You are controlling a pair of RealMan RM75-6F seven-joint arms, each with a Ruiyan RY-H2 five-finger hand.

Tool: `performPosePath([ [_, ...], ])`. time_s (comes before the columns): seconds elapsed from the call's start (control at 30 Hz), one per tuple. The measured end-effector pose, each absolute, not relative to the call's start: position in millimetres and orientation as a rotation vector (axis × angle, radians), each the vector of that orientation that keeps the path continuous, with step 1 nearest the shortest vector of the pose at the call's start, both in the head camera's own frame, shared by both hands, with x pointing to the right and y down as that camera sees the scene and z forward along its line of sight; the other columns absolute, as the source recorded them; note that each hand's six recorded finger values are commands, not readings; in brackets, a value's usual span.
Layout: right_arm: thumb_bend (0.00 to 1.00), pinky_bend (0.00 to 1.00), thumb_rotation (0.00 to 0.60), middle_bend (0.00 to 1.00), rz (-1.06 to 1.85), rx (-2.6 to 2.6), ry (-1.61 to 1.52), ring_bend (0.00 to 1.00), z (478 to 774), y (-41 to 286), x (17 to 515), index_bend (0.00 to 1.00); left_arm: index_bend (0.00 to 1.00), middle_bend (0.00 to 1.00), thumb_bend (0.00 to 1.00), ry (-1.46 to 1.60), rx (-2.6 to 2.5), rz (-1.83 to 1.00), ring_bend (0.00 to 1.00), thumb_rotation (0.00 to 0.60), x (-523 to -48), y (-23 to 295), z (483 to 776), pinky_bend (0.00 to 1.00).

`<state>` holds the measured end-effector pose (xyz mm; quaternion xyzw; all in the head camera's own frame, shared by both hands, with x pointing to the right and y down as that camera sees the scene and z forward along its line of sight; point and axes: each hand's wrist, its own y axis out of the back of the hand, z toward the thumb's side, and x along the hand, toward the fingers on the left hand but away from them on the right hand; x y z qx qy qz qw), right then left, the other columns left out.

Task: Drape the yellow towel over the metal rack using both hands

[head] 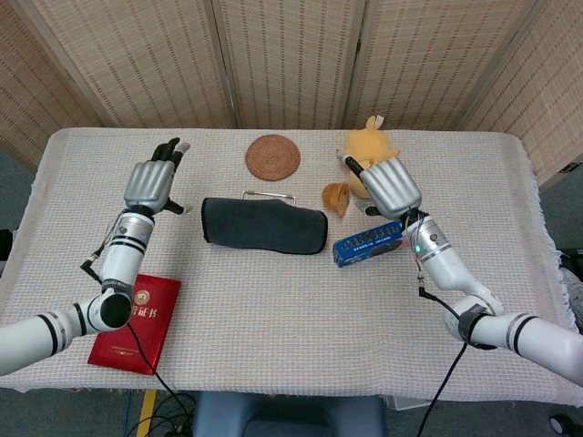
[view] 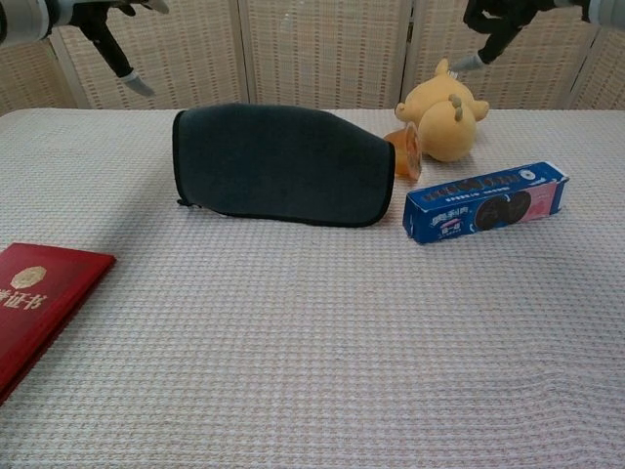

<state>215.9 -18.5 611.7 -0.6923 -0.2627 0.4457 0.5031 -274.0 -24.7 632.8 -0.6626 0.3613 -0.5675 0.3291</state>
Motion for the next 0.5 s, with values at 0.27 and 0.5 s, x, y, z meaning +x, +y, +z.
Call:
performPosePath([
  [0.27,0.28,0.68,0.6,0.55,1.191,-1.691,-0.576,0.54,588.1,28.8,287.1,0.18,0.03,0.02,0.12,1.034,-1.678,-1.481,0.06,0.6,-339.3,24.7,622.0,0.37],
  [0.5,0.29,0.44,0.6,0.36,1.243,-1.678,-0.622,0.29,571.7,75.9,345.7,0.18,0.06,0.04,0.12,1.073,-1.572,-1.544,0.06,0.6,-402.4,78.3,611.1,0.37],
])
